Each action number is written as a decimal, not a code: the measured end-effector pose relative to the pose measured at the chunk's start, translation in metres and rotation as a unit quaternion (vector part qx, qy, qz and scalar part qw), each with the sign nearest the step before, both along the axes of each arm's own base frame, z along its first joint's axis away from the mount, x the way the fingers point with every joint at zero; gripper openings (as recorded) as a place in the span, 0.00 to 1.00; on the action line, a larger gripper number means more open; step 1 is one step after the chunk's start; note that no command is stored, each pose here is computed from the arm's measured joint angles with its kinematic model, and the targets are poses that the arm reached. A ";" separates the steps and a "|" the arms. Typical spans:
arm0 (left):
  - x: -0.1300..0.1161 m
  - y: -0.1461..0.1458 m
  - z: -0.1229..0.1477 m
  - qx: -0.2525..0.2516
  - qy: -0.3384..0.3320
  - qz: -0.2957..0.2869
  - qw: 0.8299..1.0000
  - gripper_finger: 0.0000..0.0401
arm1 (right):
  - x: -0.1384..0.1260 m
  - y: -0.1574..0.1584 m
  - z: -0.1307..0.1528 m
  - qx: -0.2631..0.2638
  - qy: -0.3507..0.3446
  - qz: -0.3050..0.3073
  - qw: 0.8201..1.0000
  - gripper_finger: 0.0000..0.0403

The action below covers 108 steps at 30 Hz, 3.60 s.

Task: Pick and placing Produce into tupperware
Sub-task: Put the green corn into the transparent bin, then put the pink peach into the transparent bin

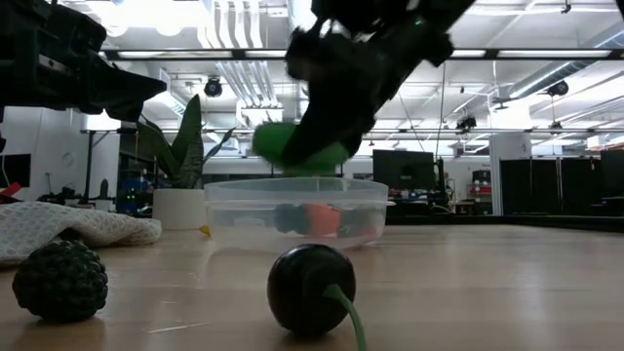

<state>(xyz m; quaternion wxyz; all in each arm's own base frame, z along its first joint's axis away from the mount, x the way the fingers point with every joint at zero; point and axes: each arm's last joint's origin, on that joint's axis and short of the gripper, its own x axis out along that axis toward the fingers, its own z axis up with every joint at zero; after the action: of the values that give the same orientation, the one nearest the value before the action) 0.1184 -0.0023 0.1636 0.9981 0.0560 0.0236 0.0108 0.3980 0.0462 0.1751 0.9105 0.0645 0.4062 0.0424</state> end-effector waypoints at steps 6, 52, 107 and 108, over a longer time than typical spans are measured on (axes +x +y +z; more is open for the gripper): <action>0.000 0.000 0.000 0.000 0.001 0.000 1.000 0.00 | 0.020 0.005 -0.014 -0.005 0.057 0.008 0.998 0.45; 0.000 0.000 -0.001 0.000 0.003 0.000 1.000 0.00 | -0.016 0.012 0.095 -0.139 -0.065 0.046 0.987 0.72; 0.001 0.000 -0.001 0.000 0.005 0.000 1.000 0.00 | -0.039 -0.211 -0.049 -0.056 0.113 -0.172 0.977 0.62; 0.001 0.000 -0.001 0.000 0.005 0.000 1.000 0.00 | -0.040 -0.211 -0.048 -0.057 0.112 -0.172 0.977 0.61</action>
<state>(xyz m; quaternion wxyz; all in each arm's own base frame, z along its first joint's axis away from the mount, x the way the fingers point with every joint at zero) 0.1189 -0.0023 0.1625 0.9979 0.0562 0.0290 0.0105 0.3585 -0.1648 0.1269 0.8550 0.0862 0.4902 -0.1459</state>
